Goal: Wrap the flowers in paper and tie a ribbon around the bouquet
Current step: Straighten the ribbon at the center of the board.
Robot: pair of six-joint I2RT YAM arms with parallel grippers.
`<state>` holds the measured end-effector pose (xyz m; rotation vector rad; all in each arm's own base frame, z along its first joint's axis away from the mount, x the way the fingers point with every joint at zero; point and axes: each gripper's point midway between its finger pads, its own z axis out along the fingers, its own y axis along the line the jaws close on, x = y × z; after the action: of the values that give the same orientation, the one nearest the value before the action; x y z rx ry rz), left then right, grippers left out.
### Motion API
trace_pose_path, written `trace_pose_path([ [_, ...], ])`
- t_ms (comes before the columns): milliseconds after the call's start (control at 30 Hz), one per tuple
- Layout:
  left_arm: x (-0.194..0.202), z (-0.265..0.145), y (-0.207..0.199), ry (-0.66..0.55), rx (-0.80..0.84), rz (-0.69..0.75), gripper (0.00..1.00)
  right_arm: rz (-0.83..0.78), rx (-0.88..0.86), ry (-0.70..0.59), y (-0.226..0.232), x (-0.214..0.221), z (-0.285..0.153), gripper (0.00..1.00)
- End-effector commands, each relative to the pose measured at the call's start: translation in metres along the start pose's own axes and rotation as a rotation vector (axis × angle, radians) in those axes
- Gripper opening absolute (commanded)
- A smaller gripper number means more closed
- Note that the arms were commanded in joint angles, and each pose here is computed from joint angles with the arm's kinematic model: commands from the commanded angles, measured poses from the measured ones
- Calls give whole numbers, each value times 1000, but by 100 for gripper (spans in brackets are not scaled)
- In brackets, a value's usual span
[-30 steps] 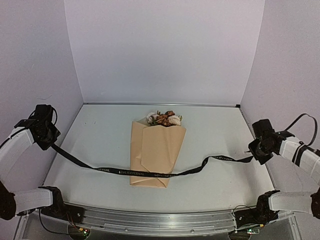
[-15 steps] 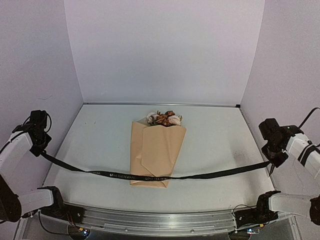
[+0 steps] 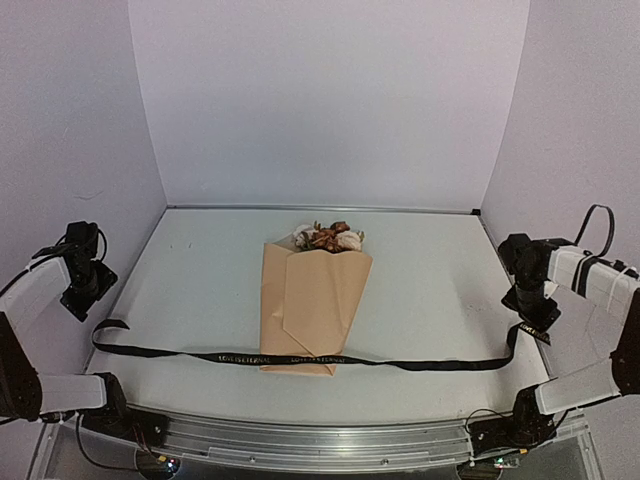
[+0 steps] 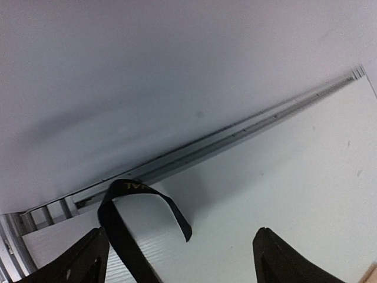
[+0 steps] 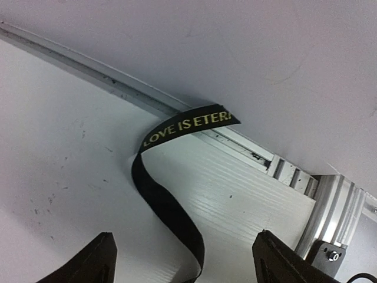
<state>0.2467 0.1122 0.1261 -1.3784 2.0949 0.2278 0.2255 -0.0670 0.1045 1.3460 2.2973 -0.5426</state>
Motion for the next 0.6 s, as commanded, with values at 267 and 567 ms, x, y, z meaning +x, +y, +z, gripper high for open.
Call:
trace_pose_path([
  [267, 97, -91, -177, 348, 826, 382, 95, -357, -708, 165, 170, 74, -90, 91],
  [567, 209, -114, -233, 635, 1075, 633, 100, -580, -1000, 351, 252, 191, -143, 91],
])
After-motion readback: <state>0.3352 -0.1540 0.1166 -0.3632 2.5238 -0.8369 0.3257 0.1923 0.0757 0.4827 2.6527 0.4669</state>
